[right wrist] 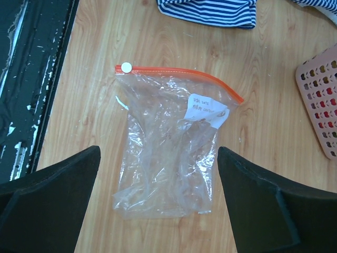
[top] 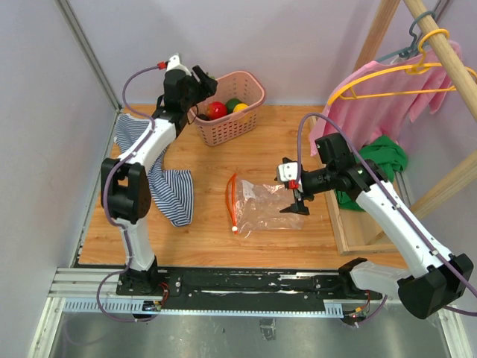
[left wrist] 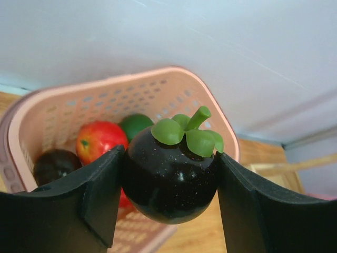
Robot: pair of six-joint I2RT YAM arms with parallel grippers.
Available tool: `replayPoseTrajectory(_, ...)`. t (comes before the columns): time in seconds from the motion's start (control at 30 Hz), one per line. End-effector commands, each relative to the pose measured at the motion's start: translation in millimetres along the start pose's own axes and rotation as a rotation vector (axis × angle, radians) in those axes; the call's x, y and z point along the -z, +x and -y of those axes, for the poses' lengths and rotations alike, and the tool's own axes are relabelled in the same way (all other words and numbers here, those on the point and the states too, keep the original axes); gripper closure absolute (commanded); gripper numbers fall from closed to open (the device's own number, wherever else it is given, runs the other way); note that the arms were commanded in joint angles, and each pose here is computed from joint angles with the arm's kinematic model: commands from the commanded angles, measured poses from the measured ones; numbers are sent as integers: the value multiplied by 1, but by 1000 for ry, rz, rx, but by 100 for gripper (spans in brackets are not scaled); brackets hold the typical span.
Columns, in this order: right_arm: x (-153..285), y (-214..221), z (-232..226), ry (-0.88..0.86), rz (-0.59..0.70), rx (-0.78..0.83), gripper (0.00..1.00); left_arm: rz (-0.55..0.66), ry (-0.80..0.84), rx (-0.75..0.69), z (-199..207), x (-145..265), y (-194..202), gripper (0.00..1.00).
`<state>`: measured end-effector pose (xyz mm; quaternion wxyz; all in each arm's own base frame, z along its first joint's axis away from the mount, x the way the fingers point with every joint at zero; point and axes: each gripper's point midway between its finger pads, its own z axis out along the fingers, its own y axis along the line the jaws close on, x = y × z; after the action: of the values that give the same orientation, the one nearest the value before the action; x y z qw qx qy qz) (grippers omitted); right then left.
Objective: Open the zip-top bag and remove the fake food
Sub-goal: Place the fake fruit in the bin.
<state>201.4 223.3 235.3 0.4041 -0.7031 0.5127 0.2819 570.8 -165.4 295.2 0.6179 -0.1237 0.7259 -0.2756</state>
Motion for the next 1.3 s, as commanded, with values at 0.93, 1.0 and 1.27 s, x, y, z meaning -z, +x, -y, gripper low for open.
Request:
replayPoseTrajectory(0.93, 126, -82, 5, 395, -94, -175, 2, 112, 485, -269, 143, 276, -79, 1)
replayPoseTrajectory(1.0, 145, -102, 11, 483, -60, -234, 2, 121, 492, -260, 146, 301, -85, 1)
replayPoseTrajectory(1.27, 188, -154, 37, 659, 63, -250, 2, 91, 584, -228, 172, 370, -106, 1)
